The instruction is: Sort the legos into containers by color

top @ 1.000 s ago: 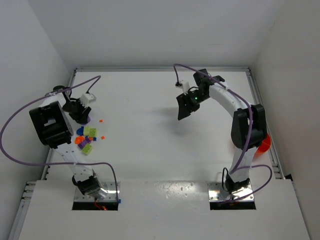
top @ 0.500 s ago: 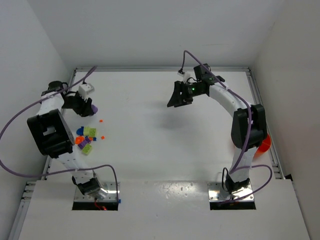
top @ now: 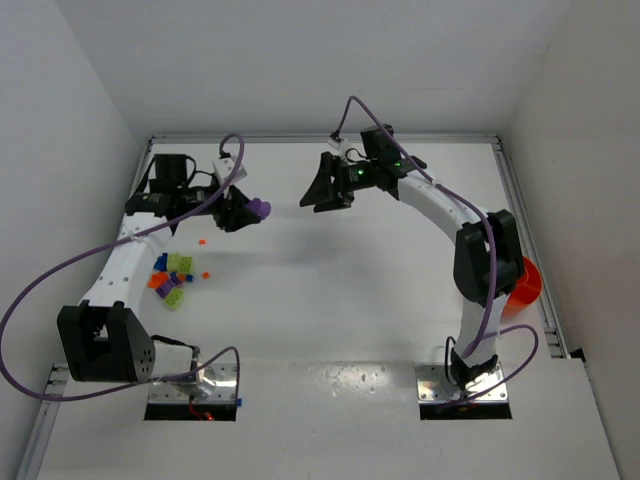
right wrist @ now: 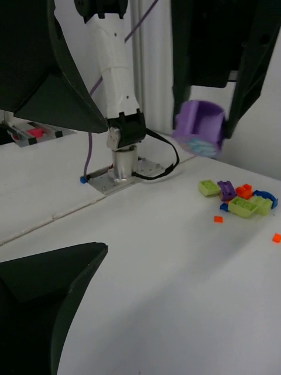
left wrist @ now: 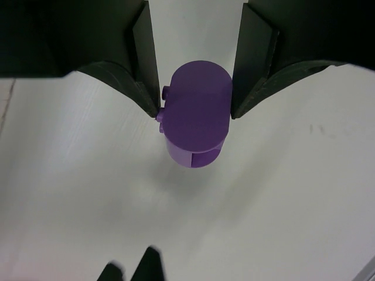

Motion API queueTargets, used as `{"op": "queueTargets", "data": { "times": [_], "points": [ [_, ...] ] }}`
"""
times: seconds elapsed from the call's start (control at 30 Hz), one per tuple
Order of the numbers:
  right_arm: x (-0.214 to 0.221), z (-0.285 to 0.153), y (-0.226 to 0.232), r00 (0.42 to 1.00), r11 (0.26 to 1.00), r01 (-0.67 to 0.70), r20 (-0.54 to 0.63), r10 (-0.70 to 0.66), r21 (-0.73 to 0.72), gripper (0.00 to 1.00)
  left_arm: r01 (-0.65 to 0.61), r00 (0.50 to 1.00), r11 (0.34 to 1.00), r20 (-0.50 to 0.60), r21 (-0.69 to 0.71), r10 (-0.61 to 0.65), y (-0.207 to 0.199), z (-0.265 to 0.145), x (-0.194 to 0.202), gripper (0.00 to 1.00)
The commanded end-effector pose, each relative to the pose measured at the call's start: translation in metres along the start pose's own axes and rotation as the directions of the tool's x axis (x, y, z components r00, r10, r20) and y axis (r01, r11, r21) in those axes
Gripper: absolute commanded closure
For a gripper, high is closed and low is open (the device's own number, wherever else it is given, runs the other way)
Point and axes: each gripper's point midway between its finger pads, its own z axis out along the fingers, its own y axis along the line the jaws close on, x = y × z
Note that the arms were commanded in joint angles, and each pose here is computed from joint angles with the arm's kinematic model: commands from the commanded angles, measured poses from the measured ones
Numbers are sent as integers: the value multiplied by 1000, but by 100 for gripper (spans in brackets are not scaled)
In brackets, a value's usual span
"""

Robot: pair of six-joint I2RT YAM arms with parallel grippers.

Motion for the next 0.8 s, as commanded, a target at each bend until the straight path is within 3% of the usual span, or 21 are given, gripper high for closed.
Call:
{"op": "queueTargets", "data": {
  "times": [0.0,0.27,0.63,0.73,0.77],
  "points": [
    [-16,12,34,998,997,60,17,-59,-50,24,9,996,999,93,39,-12,-20,13,-38,83],
    [-24,32,58,987,987,158,23,-157,-37,21,24,994,994,103,111,-36,-44,35,-53,83],
    [-7,45,67,988,985,154,-22,-156,-73,21,30,995,994,96,103,-40,-44,40,-55,83],
    [-9,46,65,988,986,154,-18,-156,-65,28,23,994,995,102,100,-33,-43,39,-59,83],
    [-9,46,65,988,986,154,-18,-156,-65,34,23,994,995,102,100,-33,-43,39,-59,83]
  ]
}}
